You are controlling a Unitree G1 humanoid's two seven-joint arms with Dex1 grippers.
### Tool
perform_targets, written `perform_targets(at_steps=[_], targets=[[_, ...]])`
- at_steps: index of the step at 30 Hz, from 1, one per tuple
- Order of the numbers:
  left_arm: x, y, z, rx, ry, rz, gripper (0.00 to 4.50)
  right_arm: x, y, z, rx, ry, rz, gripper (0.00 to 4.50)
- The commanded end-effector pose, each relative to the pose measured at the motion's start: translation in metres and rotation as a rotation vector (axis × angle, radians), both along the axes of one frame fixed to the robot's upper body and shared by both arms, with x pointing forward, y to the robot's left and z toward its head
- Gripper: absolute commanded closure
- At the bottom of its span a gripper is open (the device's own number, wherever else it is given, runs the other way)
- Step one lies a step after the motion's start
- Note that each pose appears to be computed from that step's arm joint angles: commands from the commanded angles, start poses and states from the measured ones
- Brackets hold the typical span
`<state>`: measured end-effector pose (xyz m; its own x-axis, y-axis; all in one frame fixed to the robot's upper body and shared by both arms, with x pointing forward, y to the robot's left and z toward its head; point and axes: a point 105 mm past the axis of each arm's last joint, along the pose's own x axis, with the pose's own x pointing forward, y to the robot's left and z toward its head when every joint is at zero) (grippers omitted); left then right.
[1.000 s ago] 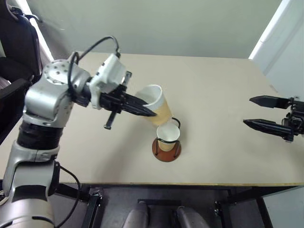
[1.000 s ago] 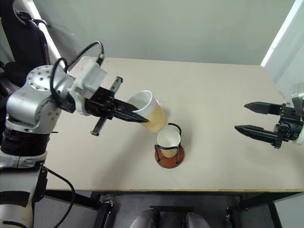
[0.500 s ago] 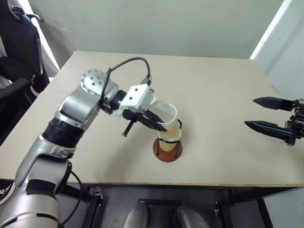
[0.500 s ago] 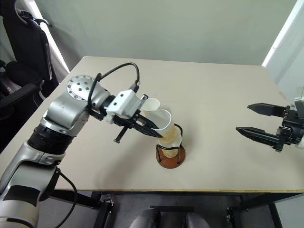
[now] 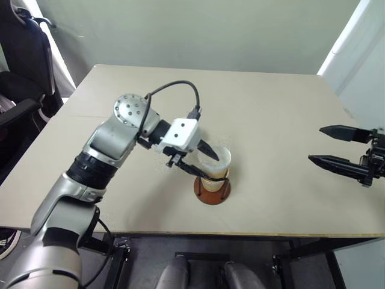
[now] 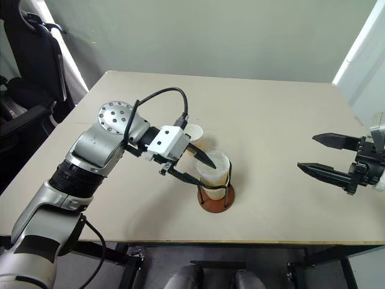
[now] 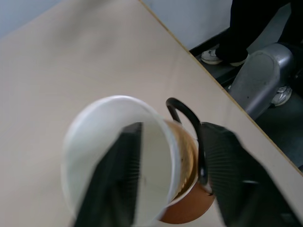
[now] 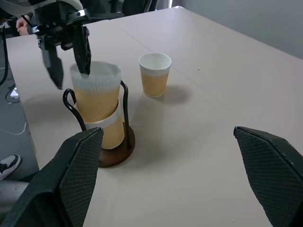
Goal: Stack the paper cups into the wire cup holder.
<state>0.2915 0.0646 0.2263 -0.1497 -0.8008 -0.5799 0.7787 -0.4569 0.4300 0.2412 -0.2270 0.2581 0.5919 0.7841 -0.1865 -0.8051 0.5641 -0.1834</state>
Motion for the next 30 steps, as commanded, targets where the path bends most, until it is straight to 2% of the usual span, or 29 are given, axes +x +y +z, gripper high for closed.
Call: perform_targets(at_steps=[1, 4, 7, 9, 11, 13, 15, 20, 24, 30], targets=[[-0.007, 0.0, 0.011, -0.022, -0.007, -0.03, 1.0, -0.004, -0.001, 0.014, -0.005, -0.064, -0.008, 0.0], [0.001, 0.001, 0.019, -0.056, -0.02, 0.016, 0.02, -0.003, -0.001, 0.014, -0.006, -0.068, -0.007, 0.0], [0.009, 0.005, 0.036, -0.142, -0.03, 0.072, 0.02, -0.002, 0.0, 0.014, -0.007, -0.07, -0.006, 0.0], [0.024, 0.014, 0.049, -0.198, -0.024, 0.165, 0.02, -0.001, 0.001, 0.015, -0.008, -0.073, -0.006, 0.0], [0.052, 0.034, 0.049, -0.195, -0.05, 0.326, 0.02, 0.0, 0.001, 0.015, -0.008, -0.074, -0.007, 0.0], [0.097, 0.066, 0.032, -0.106, -0.2, 0.575, 0.02, 0.001, 0.001, 0.014, -0.009, -0.073, -0.008, 0.0], [0.122, 0.085, 0.013, -0.065, -0.243, 0.709, 0.02, 0.003, 0.002, 0.013, -0.009, -0.071, -0.004, 0.0], [0.138, 0.078, -0.006, -0.057, -0.226, 0.748, 0.02, 0.003, 0.003, 0.014, -0.011, -0.071, 0.0, 0.0], [0.14, 0.057, -0.021, -0.064, -0.188, 0.711, 0.02, 0.0, 0.001, 0.015, -0.018, -0.074, -0.007, 0.0], [0.141, 0.053, -0.029, -0.048, -0.196, 0.708, 0.02, -0.003, -0.002, 0.016, -0.026, -0.073, -0.025, 0.0]])
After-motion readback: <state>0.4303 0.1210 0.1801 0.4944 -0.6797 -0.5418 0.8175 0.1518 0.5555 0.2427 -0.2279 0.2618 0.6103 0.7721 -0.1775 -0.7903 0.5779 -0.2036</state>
